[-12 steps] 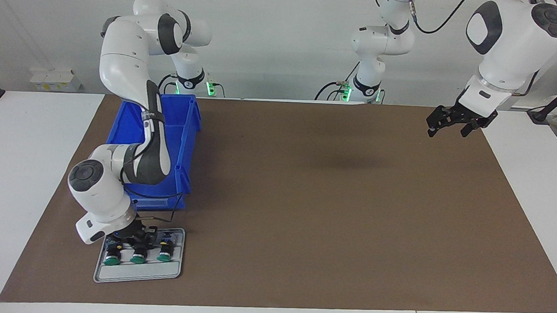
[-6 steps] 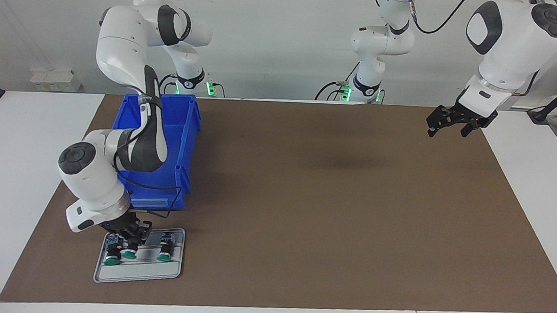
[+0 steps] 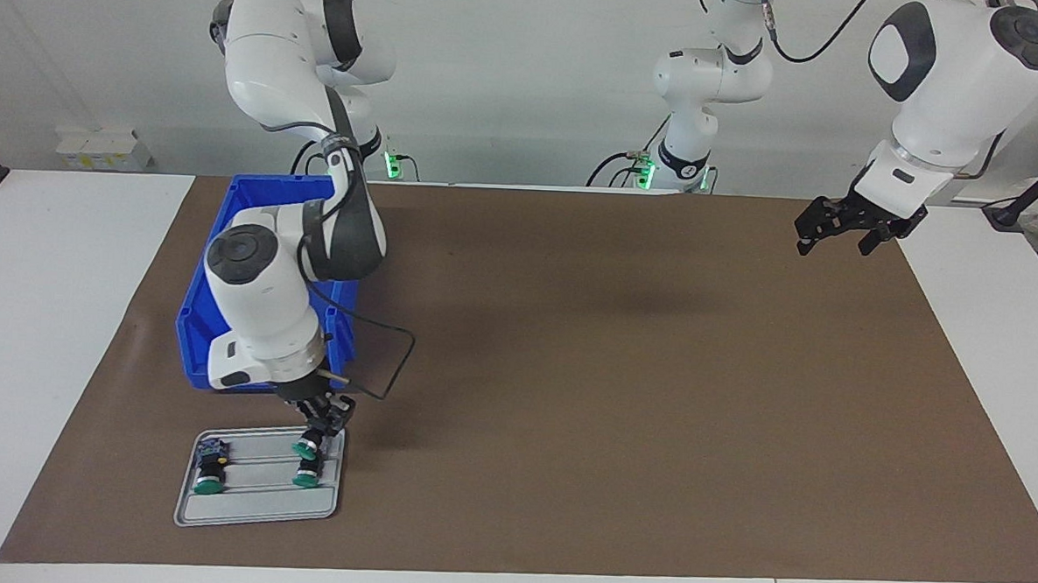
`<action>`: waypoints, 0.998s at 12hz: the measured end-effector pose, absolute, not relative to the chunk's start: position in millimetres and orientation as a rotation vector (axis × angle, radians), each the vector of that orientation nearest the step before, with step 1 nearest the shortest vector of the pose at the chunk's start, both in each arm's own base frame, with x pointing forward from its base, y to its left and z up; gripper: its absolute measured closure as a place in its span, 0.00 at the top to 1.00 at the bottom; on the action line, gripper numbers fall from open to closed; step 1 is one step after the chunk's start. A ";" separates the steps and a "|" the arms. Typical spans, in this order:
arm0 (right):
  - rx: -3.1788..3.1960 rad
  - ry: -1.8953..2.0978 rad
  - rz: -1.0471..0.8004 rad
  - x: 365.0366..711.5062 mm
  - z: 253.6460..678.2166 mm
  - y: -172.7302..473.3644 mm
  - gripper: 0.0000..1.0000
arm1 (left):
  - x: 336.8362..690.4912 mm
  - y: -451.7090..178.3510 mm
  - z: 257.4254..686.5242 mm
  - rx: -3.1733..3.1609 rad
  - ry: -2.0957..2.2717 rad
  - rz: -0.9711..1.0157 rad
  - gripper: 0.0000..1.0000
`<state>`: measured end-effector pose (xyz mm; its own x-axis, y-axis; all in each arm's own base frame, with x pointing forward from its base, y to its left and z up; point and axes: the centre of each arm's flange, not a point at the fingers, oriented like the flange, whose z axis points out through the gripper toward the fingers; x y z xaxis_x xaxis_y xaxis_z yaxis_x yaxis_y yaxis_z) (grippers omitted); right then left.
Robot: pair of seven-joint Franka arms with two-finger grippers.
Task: Place and press button with both arms
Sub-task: 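Carry the button with the right gripper to the table center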
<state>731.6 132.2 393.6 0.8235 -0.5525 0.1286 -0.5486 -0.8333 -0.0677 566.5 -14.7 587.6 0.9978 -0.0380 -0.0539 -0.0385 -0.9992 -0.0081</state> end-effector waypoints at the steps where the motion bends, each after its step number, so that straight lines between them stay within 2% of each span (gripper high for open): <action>1: -2.929 1.042 -0.235 726.3 393.7 159.3 0.41 | 566.5 -14.7 587.6 -3.131 0.060 0.084 1.00; 4: -2.762 1.369 -0.230 700.4 392.7 248.7 0.41 | 566.5 -14.7 587.6 -3.131 0.060 0.084 1.00; 7: -2.598 1.636 -0.223 657.2 386.8 344.1 0.41 | 566.5 -14.7 587.6 -3.131 0.060 0.084 1.00; 12: -2.424 1.897 -0.203 598.1 368.6 436.8 0.41 | 566.5 -14.7 587.6 -3.131 0.060 0.084 1.00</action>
